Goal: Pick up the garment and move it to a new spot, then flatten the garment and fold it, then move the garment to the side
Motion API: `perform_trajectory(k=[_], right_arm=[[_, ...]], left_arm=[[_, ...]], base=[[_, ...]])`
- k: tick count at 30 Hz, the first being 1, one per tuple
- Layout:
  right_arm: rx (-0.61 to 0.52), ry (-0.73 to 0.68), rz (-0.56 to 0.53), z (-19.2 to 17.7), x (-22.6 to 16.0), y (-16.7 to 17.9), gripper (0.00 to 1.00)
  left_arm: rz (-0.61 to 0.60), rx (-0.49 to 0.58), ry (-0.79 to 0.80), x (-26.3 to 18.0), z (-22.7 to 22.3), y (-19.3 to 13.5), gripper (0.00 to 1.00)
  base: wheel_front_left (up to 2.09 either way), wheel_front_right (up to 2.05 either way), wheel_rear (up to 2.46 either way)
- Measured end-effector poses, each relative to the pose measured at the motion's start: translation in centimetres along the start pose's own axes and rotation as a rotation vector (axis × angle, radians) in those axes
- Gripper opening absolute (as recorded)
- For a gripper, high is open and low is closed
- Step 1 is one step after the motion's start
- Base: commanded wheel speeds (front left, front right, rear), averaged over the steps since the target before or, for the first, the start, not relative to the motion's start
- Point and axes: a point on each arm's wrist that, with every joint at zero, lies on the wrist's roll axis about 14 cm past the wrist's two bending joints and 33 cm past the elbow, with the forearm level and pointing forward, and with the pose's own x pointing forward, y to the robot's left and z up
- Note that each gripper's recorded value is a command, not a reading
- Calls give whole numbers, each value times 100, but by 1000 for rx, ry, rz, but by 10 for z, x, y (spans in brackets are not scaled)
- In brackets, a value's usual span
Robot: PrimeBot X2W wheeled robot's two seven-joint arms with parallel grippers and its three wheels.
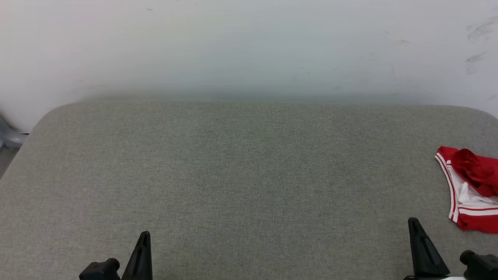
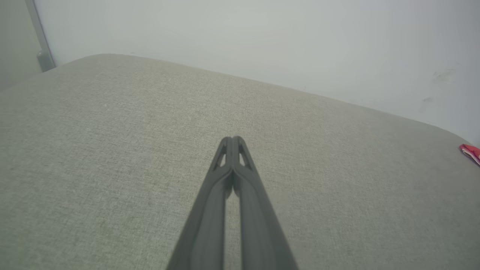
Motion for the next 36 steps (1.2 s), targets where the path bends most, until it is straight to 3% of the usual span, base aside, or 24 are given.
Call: perform_trajectory(k=[36], right_arm=[[580, 6, -78, 1, 24, -14, 0]], left_arm=[[43, -588, 51, 29, 2, 8, 0]], base=[[0, 0, 0]])
